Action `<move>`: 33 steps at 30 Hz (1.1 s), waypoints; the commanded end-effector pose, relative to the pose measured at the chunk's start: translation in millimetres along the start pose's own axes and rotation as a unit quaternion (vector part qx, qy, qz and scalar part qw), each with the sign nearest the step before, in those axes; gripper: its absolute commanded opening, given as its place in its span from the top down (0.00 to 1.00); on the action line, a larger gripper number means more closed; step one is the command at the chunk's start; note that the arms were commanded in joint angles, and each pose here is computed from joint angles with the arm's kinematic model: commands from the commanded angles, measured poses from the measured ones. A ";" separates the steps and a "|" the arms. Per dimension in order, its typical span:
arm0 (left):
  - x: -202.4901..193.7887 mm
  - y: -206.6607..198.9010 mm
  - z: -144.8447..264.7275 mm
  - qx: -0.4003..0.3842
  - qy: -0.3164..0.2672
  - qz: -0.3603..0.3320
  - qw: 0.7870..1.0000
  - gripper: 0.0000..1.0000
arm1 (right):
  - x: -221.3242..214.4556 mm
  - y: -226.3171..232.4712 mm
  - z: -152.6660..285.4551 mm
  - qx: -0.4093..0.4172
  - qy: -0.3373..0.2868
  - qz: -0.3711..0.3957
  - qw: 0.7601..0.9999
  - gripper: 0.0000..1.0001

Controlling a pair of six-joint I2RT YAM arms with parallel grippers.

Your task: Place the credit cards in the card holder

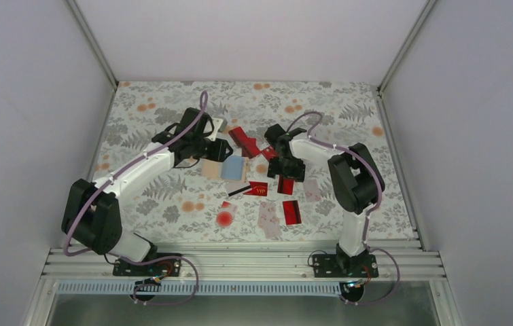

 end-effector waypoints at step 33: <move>-0.6 -1.8 9.8 0.012 -0.012 -0.003 1.000 0.57 | -1.9 -22.2 -1.2 0.005 0.001 0.032 0.999 0.23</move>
Point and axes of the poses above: each gripper's point midway between its finger pads, its own z axis back along the fingers, its own y axis along the line the jaws close on, x = y × z, the point moved 8 cm from there along z, back along the fingers, and after that the axes turned 13 degrees about -z, right-handed, at the moved point
